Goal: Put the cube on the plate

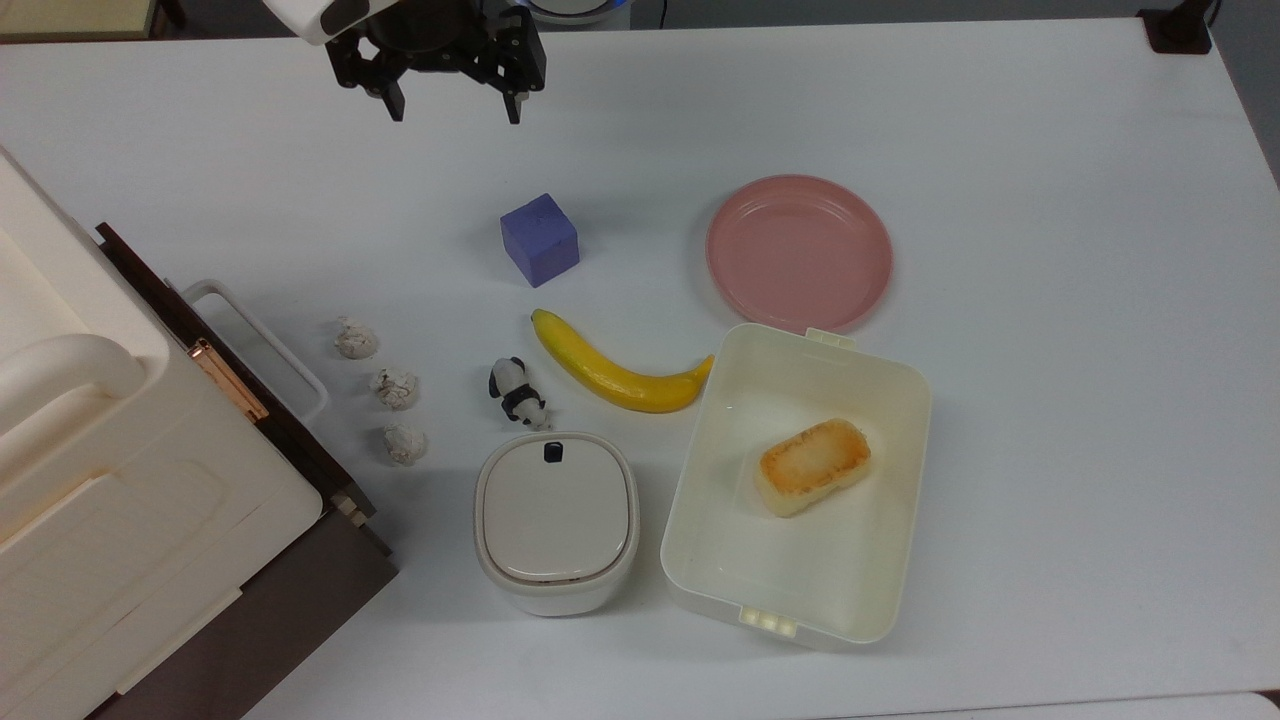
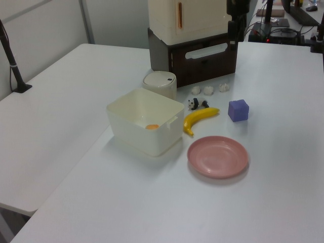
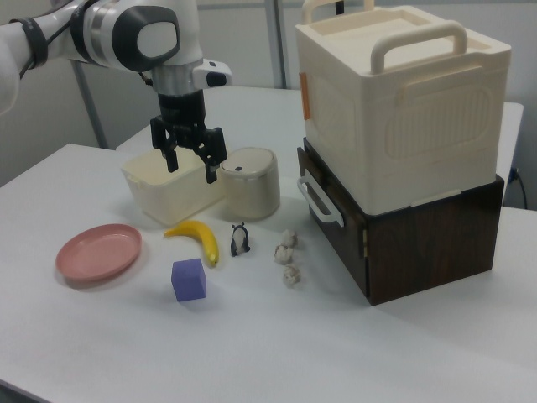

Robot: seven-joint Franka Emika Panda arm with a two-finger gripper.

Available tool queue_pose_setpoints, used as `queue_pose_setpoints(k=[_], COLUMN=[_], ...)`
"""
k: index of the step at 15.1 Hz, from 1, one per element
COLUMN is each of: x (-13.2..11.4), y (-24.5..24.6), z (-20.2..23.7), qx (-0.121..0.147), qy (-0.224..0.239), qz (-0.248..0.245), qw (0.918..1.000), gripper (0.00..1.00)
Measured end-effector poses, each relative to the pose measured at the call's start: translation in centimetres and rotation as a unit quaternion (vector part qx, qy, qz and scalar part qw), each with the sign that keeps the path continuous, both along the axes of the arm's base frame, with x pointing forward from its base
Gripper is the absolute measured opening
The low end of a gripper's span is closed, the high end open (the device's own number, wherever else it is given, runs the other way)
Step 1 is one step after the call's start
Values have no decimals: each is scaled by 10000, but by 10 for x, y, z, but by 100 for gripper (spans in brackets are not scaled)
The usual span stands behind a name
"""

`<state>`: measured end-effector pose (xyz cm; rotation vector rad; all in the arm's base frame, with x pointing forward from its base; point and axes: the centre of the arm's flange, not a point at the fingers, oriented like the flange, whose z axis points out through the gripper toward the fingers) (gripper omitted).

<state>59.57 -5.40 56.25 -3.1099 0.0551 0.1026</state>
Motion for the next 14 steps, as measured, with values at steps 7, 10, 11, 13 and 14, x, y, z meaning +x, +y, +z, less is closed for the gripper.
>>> queue_pose_setpoints(k=[7, 10, 11, 13, 14], x=[0, 0, 0, 0, 0], y=[0, -1, -1, -1, -2], z=[-1, -1, -1, -1, -1], qx=[0, -1, -1, -31, -51], qy=[4, 4, 4, 7, 10], qz=[0, -6, -7, -3, -1], qw=[10000, 10000, 10000, 10000, 10000], gripper=[100, 100, 100, 100, 100])
